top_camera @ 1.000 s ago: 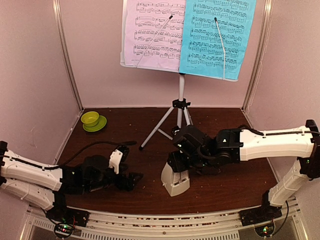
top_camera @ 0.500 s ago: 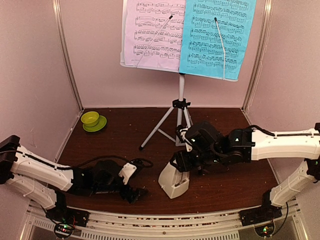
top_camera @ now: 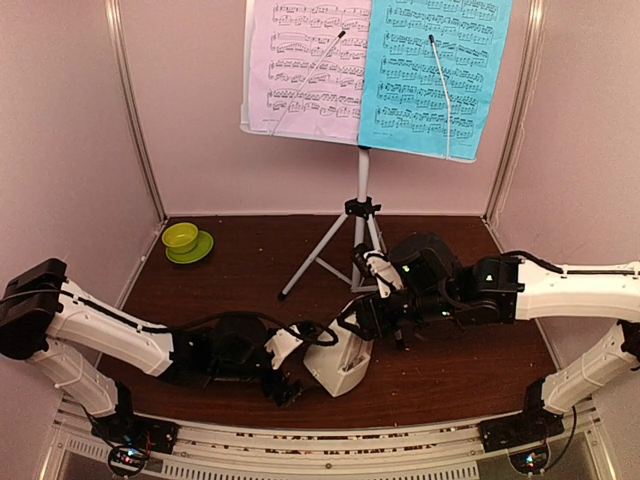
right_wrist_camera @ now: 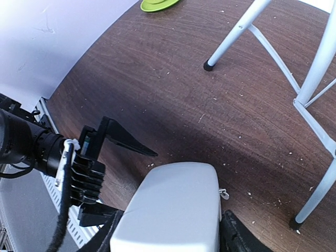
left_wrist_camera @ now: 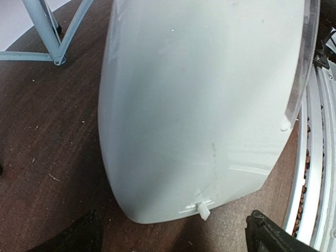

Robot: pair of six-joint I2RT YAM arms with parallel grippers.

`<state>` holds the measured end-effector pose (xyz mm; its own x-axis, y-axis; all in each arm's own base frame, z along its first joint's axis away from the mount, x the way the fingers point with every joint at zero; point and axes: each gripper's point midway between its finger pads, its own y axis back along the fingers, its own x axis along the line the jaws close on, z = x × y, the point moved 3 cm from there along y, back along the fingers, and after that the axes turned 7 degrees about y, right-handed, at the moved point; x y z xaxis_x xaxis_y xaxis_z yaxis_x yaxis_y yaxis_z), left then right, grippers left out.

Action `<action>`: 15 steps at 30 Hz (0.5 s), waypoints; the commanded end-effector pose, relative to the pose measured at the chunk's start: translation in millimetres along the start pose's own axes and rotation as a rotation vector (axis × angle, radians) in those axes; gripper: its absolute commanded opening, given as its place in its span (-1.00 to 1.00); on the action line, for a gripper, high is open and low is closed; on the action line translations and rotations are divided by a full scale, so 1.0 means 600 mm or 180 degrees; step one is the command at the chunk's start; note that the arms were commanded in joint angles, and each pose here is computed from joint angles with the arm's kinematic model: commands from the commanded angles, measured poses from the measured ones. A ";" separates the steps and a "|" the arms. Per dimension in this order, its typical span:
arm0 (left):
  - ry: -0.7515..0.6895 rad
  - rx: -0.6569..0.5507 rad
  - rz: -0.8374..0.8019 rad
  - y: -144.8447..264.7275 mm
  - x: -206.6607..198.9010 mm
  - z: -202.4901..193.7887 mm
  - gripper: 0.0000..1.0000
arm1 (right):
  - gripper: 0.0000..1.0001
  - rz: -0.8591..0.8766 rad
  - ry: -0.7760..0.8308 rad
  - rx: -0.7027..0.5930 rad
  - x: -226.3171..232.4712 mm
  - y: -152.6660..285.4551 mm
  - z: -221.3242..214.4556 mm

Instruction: Set up the instrument practice props

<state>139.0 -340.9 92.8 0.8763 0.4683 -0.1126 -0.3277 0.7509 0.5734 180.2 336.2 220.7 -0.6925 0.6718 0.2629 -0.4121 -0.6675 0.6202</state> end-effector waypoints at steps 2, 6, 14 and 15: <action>-0.0080 -0.0190 -0.0160 -0.011 -0.018 0.034 0.81 | -0.77 0.0312 0.0002 -0.0498 0.029 0.034 0.058; -0.0078 -0.0155 -0.0158 -0.017 -0.018 0.031 0.58 | -0.78 0.0345 -0.0008 -0.0520 0.031 0.037 0.059; -0.0036 -0.0177 -0.0012 -0.013 -0.006 0.026 0.04 | -0.83 0.0318 -0.0064 -0.0596 0.028 0.044 0.065; -0.0018 -0.0209 0.0019 -0.010 -0.003 0.028 0.05 | -0.83 0.0285 -0.0079 -0.0606 0.026 0.044 0.067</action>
<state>141.3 -349.6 89.3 0.8819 0.4588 -0.1086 -0.3203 0.7521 0.5760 174.3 334.4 218.3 -0.7062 0.6493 0.2825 -0.3876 -0.6883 0.6131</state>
